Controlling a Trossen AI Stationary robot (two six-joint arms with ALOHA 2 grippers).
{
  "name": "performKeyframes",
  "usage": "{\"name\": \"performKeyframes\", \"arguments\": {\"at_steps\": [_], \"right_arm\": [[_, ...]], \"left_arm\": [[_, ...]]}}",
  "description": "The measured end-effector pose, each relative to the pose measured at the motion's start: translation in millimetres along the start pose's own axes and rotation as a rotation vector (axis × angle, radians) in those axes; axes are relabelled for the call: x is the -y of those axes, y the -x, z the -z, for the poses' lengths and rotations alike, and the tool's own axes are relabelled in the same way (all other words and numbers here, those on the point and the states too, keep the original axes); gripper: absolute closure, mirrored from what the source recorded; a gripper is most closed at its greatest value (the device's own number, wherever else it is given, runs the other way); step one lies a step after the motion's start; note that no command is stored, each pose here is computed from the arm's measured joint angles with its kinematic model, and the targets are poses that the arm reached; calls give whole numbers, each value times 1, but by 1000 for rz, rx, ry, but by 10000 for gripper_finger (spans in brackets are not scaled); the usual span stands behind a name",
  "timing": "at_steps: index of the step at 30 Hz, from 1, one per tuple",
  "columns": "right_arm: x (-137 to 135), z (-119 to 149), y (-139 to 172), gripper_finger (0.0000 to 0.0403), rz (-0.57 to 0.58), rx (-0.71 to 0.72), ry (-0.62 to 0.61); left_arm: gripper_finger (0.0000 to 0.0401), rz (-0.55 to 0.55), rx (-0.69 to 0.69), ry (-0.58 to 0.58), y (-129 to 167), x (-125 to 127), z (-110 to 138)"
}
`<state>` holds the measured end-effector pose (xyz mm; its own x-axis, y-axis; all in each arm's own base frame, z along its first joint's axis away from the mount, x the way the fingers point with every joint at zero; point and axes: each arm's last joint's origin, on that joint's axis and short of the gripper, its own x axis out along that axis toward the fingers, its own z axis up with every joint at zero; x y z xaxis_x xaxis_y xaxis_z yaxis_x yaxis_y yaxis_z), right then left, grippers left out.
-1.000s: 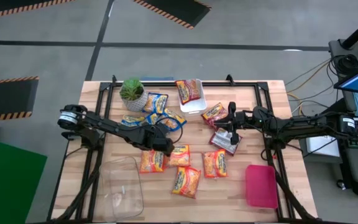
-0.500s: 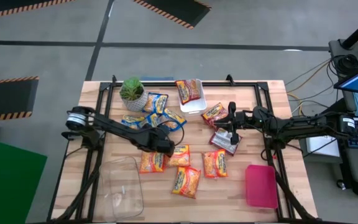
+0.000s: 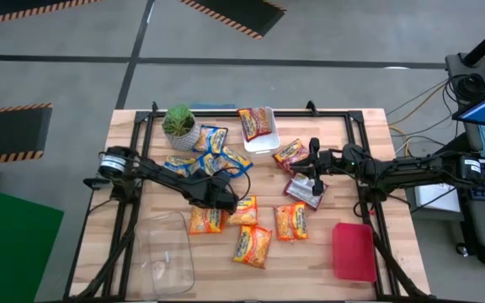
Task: Sort Maruchan noodles
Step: Put the middle blue noodle pack into the transparent bin
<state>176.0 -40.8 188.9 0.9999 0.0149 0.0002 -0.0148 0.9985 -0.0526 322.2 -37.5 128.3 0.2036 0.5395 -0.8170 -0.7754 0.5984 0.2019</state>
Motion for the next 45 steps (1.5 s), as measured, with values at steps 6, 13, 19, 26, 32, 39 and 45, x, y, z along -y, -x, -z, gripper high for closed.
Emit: {"name": "performKeyframes", "arguments": {"at_steps": [6, 13, 19, 26, 32, 39, 45], "right_arm": [[0, 0, 0, 369, 0, 0, 0], [0, 0, 0, 369, 0, 0, 0], [0, 0, 0, 369, 0, 0, 0], [0, 0, 0, 369, 0, -1, 0], [0, 0, 0, 369, 0, -1, 0], [0, 0, 0, 369, 0, -1, 0], [0, 0, 0, 369, 0, -1, 0]], "left_arm": [[276, -10, -7, -6, -4, 1, 2], [370, -2, -9, -7, -2, 1, 2], [394, 28, -19, -25, 4, 3, 2], [400, 111, 33, -89, 33, -1, -10], [401, 212, 120, -165, 72, -16, -23], [400, 402, 195, -313, 115, -27, -27], [400, 572, 258, -342, 144, -33, -28]]}}
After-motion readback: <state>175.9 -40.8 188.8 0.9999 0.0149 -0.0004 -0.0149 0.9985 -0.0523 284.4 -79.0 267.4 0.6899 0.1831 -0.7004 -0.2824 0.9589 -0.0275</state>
